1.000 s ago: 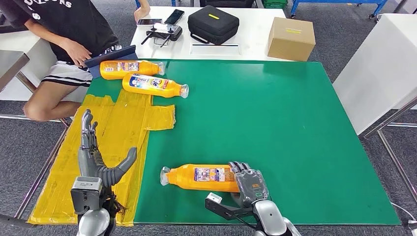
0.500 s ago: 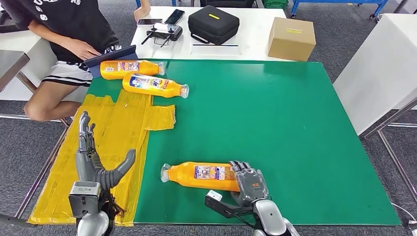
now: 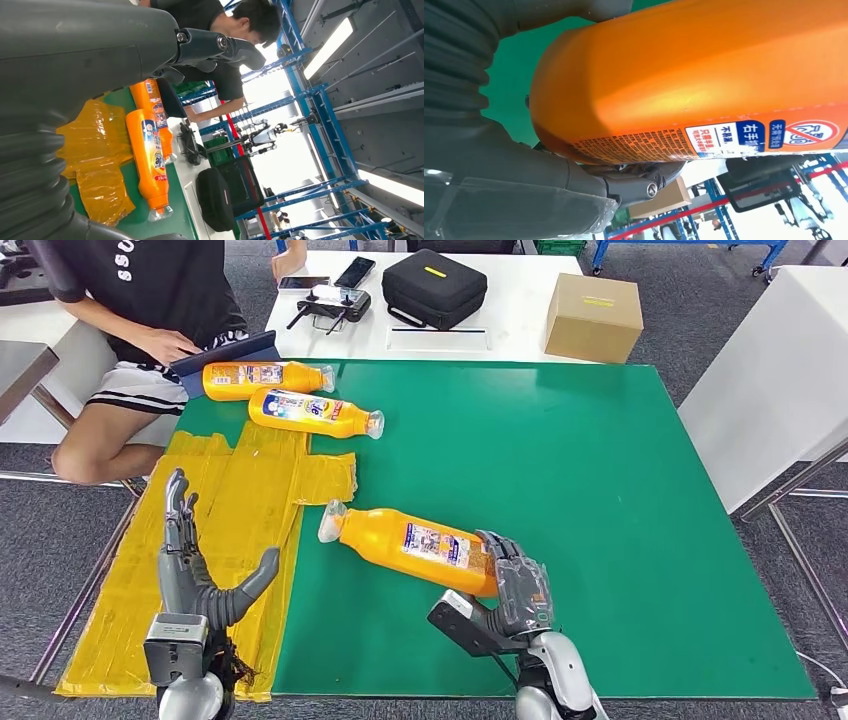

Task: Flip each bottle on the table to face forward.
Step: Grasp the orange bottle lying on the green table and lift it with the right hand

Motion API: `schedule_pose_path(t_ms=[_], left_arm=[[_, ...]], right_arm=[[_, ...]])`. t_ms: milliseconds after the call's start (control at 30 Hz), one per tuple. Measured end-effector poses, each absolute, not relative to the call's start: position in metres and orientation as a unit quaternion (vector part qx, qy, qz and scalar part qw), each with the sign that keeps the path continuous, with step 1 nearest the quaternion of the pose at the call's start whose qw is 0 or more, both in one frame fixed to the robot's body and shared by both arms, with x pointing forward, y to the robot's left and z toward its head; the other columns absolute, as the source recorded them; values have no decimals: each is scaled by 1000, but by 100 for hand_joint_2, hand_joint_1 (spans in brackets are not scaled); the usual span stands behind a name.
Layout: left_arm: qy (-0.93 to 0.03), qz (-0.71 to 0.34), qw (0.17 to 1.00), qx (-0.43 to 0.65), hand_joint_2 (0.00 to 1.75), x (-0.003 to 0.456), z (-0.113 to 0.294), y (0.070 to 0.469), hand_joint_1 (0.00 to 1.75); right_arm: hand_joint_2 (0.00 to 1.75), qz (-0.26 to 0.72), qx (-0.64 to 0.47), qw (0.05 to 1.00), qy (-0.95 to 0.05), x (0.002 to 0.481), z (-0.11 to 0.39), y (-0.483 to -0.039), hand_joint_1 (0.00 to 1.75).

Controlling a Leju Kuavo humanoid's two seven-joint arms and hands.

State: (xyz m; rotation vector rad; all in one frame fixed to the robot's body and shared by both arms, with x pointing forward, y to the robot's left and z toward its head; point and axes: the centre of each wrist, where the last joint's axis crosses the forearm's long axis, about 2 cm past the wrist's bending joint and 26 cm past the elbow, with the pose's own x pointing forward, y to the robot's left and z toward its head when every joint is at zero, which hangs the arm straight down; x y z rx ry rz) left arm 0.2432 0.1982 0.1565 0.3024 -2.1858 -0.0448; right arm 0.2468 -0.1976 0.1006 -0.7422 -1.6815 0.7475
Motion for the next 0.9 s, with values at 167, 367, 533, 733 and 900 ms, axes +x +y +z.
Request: schedule_pose_path(t_ms=[167,367,533,733,900], left_arm=[[-884,-15,453,112,175,245,159,197,0],[-874,-20,483,49,175,255,165,191,0],[-833,-66,542,-93,175,262,165,184,0],[-809,-130,547,-171,175,286,176,168,0],[-804,-164,541,-187,175,304,190,155,0]], right_arm=[[175,263,-275,559,-737,251,103,-198,175],[175,205,-223,571,-763,261,108,-195,175],[175,174,-198,557,-788,272,105,-190,175],[175,152,-187,508,-827,306,112,-166,175],[175,151,-152,493,-843,325,121,-143,175]])
